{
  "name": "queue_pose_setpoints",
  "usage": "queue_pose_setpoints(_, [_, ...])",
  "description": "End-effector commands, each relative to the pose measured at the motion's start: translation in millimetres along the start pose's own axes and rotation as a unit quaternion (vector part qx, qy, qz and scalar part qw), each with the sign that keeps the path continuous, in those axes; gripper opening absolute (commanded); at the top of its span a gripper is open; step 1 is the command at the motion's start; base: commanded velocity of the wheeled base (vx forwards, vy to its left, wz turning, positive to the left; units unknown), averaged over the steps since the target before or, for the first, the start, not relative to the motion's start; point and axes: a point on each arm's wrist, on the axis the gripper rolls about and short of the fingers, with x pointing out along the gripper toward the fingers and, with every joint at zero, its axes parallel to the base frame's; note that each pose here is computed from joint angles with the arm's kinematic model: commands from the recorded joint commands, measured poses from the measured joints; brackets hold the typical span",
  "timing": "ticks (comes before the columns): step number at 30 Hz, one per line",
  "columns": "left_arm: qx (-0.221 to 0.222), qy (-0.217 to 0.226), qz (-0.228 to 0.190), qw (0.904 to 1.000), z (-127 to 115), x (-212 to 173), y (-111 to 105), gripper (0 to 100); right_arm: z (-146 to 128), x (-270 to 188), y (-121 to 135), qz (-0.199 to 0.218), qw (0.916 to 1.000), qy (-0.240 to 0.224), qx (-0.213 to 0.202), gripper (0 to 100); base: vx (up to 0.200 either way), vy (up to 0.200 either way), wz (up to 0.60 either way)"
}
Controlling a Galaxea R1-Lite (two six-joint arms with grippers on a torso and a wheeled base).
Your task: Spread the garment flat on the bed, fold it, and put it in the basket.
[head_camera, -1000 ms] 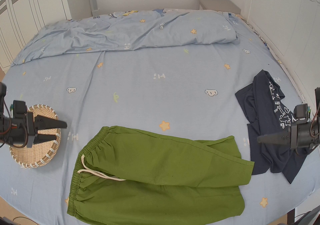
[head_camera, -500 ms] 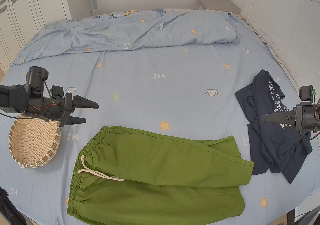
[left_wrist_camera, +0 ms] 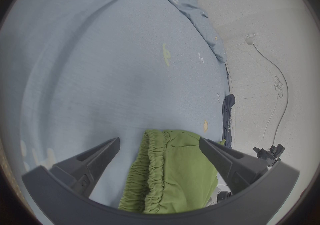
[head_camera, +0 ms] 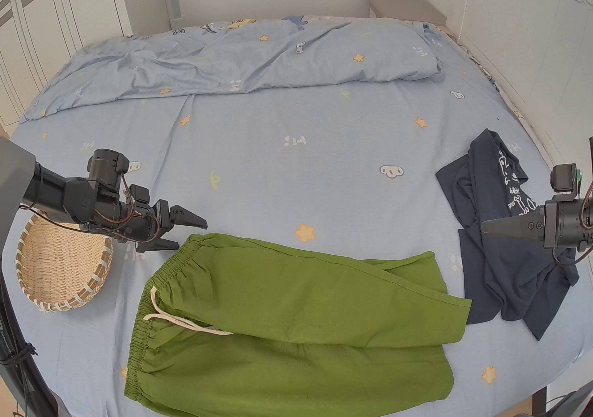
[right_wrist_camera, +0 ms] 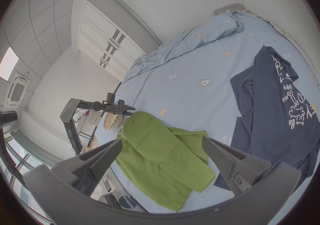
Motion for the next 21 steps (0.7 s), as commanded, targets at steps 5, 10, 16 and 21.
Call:
queue_pose_setpoints(5, [-0.002,0.017,-0.003,0.9999,-4.8,12.9,-1.6,0,-0.2,1.2,-1.0,0.0,1.0,0.002,0.001,100,0.0,0.0,0.0])
queue_pose_setpoints(10, [0.001,0.012,-0.005,0.9999,-2.6,13.5,-1.3,0,-0.2,1.2,-1.0,0.0,1.0,0.002,0.001,100,0.0,0.0,0.0])
queue_pose_setpoints(16, [0.002,0.006,-0.005,1.0,-1.1,10.3,-2.0,0,-0.2,1.2,-1.0,0.0,1.0,0.002,0.001,100,0.0,0.0,0.0])
queue_pose_setpoints(21, [-0.001,0.001,-0.005,1.0,-0.1,4.7,-3.6,0,0.3,0.8,-0.6,0.0,1.0,0.001,0.0,100,0.0,0.0,0.0])
